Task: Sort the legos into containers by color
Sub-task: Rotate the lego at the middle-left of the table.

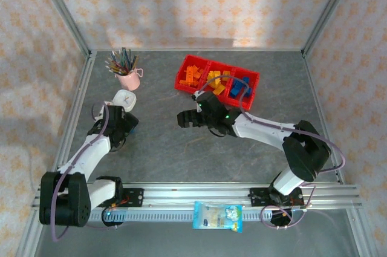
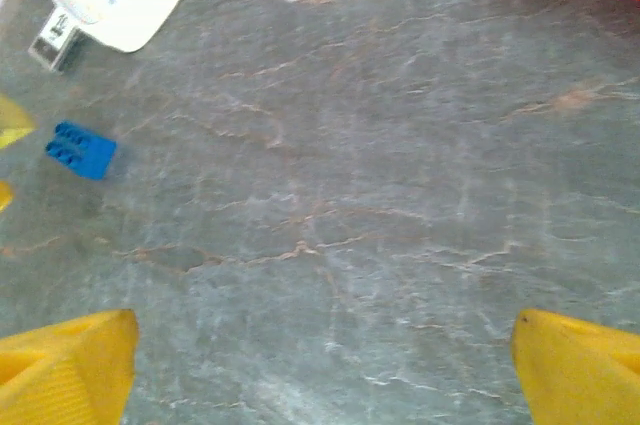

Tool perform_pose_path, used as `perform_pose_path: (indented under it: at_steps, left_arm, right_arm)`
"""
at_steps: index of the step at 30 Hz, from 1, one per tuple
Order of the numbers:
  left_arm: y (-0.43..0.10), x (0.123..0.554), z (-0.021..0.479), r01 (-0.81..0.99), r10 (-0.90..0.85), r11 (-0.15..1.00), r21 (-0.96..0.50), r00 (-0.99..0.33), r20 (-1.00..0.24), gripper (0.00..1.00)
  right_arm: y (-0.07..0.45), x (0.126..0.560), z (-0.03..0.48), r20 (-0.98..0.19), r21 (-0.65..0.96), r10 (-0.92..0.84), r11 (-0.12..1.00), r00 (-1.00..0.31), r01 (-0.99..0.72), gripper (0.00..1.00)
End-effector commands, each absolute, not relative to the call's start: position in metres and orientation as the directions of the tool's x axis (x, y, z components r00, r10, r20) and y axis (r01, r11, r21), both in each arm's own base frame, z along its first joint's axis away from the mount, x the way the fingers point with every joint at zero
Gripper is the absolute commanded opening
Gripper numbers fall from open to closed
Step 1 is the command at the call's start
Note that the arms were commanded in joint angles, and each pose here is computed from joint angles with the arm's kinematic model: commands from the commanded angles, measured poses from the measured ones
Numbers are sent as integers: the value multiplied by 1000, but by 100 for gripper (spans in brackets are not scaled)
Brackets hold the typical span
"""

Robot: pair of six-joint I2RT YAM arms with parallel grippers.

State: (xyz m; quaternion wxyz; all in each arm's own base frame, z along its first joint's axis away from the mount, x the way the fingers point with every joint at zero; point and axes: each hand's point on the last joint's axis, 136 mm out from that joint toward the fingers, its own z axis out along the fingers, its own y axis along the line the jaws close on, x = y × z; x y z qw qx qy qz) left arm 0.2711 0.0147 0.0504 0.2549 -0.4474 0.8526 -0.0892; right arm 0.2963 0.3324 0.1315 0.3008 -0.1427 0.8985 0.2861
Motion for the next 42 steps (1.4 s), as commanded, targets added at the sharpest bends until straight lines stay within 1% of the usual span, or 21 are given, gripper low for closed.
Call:
perform_pose_path:
  at_steps: [1,12,20,23,30,42]
  left_arm:
    - [15,286,53,-726,-826,553,-409,-415,-381,91]
    - [5,320,32,-727,-811,575,-376,-446,-378,85]
    - [10,337,23,-736,-778,608,-297,-477,-410,74]
    - [10,339,24,-736,-768,615,-282,-478,-426,72]
    - [13,340,30,-744,-754,619,-250,-476,-452,70]
    - [19,344,45,-744,-733,630,-223,-474,-488,72]
  right_arm:
    - [336,304,151,-664,448,-38,779,-747,-438,96]
    - [332,306,149,-671,419,-51,797,-739,-435,98]
    - [329,309,143,-676,394,-62,812,-735,-431,100]
    - [329,310,142,-675,386,-68,816,-734,-430,100]
    - [331,313,139,-676,375,-81,818,-733,-436,100]
    - [330,315,135,-676,361,-90,825,-732,-435,100]
